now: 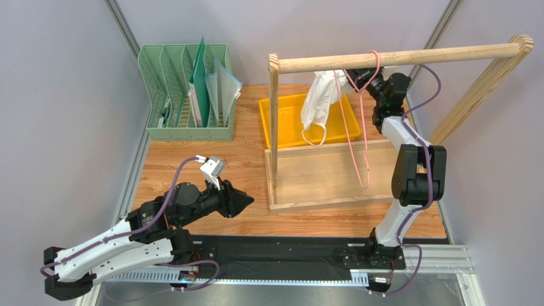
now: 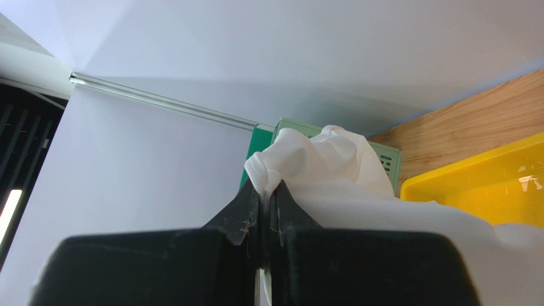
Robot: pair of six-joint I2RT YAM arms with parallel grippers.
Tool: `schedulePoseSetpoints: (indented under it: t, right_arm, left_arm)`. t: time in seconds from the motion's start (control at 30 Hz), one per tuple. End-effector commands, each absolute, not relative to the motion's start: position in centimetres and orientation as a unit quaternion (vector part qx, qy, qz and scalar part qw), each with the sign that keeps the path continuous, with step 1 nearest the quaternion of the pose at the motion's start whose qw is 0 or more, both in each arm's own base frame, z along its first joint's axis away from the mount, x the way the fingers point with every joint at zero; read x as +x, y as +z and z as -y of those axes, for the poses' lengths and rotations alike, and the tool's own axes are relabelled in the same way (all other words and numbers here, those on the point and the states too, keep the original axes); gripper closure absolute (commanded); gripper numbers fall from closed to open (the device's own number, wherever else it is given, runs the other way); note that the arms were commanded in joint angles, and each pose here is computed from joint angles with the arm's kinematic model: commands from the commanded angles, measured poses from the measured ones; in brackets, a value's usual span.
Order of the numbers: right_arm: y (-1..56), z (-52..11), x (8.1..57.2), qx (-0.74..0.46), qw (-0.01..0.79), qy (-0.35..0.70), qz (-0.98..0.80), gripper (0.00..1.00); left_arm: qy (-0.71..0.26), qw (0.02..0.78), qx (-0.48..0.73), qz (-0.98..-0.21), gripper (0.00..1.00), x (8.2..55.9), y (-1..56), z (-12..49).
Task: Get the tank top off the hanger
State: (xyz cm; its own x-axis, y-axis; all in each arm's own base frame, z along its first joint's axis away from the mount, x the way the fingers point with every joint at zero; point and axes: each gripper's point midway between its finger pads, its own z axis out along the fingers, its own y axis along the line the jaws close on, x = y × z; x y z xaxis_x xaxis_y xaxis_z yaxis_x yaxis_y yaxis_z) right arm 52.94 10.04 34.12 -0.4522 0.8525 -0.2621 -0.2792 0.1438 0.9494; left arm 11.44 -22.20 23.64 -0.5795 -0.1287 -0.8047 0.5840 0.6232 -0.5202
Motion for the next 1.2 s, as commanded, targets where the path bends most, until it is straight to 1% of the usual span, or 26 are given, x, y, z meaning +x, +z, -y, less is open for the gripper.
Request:
schedulePoseSetpoints:
  t: [0.0,0.13,0.27,0.47,0.6,0.63,0.67,0.7,0.9,0.97,1.0,1.03,1.1,1.13,1.17]
  right_arm:
    - [39.0,-10.0,53.2,0.2,0.52,0.616,-0.556,1.0]
    - [37.4,-10.5,54.6,0.203,0.519,0.593,-0.581,1.0]
    - [37.3,-10.7,55.7,0.201,0.521,0.598,-0.575,1.0]
    - [35.8,-10.4,57.1,0.23,0.519,0.58,-0.584,1.0]
    - [32.2,-11.0,57.0,0.247,0.501,0.546,-0.625,1.0]
    - [30.4,-10.9,56.8,0.256,0.492,0.536,-0.636,1.0]
    - [29.5,-10.8,56.7,0.26,0.49,0.529,-0.642,0.99]
    - [28.9,-12.3,56.1,0.25,0.486,0.526,-0.652,0.98]
    - [21.7,-14.5,54.4,0.263,0.441,0.482,-0.71,0.92]
    - [19.8,-15.4,53.9,0.259,0.427,0.472,-0.726,0.88]
    - [18.8,-15.7,53.6,0.262,0.417,0.462,-0.737,0.84]
    - [18.2,-16.0,53.4,0.256,0.414,0.452,-0.748,0.7]
    - [16.7,-16.1,52.9,0.263,0.396,0.424,-0.77,0.57]
    - [16.2,-15.9,52.7,0.261,0.396,0.413,-0.778,0.45]
    - [16.3,-15.7,52.4,0.26,0.397,0.407,-0.78,0.41]
  left_arm:
    - [-0.418,0.431,0.136,-0.788,0.52,11.2,23.8,22.0]
    - [-0.418,0.432,0.132,-0.788,0.52,11.2,23.8,21.9]
    - [-0.42,0.431,0.133,-0.788,0.52,11.1,23.8,21.9]
    - [-0.419,0.431,0.129,-0.789,0.52,11.1,23.7,21.6]
    - [-0.42,0.432,0.124,-0.788,0.52,11.1,23.7,21.3]
    - [-0.422,0.433,0.124,-0.787,0.52,11.0,23.8,21.3]
    - [-0.422,0.432,0.123,-0.787,0.52,11.0,23.7,21.3]
    - [-0.422,0.433,0.123,-0.787,0.52,11.0,23.7,21.3]
    - [-0.427,0.431,0.123,-0.786,0.52,10.8,23.8,21.2]
    - [-0.429,0.429,0.122,-0.786,0.52,10.7,23.7,21.2]
    - [-0.43,0.428,0.122,-0.786,0.52,10.7,23.6,21.2]
    - [-0.43,0.428,0.12,-0.786,0.52,10.7,23.6,21.2]
    - [-0.432,0.426,0.118,-0.786,0.52,10.6,23.5,21.1]
    - [-0.433,0.426,0.118,-0.785,0.52,10.5,23.5,21.0]
    - [-0.435,0.425,0.118,-0.785,0.52,10.4,23.4,21.0]
